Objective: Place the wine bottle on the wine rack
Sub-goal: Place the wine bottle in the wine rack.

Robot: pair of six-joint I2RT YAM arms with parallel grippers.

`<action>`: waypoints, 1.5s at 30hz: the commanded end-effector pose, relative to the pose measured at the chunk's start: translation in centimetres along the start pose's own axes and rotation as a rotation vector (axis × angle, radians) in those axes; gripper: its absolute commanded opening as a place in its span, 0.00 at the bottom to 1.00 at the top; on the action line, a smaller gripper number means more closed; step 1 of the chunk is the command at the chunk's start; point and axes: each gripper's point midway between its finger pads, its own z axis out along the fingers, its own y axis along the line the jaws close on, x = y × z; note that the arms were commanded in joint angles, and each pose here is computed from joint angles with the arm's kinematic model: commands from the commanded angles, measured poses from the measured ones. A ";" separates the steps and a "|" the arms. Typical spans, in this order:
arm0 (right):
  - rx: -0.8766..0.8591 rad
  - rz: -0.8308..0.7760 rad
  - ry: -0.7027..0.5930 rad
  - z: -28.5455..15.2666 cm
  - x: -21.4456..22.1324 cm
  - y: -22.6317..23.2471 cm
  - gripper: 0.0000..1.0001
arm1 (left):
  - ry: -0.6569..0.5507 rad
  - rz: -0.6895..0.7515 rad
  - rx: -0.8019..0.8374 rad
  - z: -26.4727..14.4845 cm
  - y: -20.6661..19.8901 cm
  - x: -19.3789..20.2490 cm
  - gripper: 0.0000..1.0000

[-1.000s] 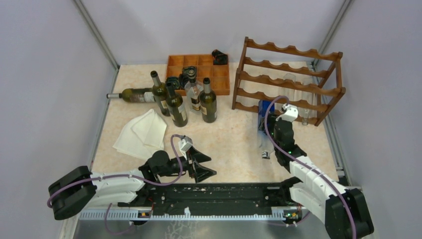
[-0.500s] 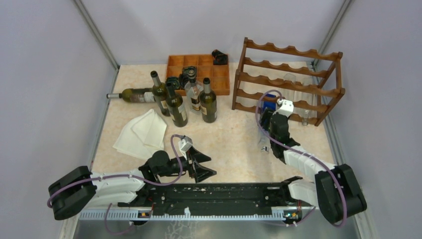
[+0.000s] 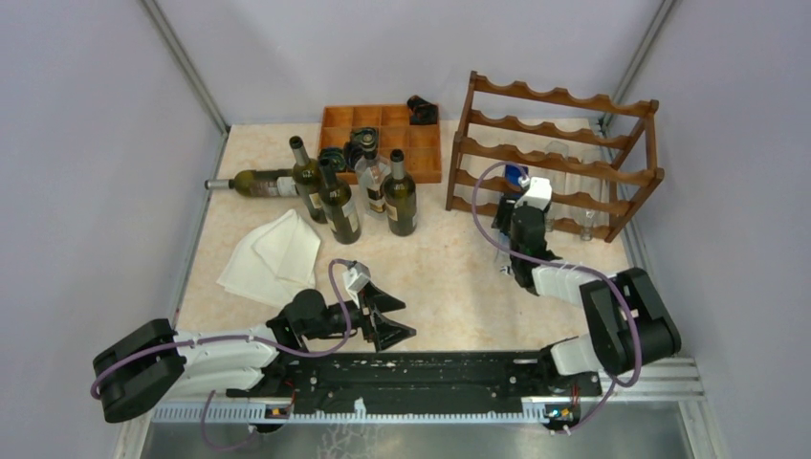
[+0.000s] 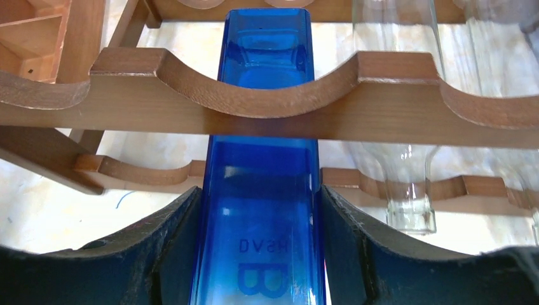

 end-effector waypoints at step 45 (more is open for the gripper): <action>-0.018 0.135 -0.334 -1.4 -11.2 0.6 0.81 | -0.002 0.018 -0.007 0.2 0.3 0.0 0.98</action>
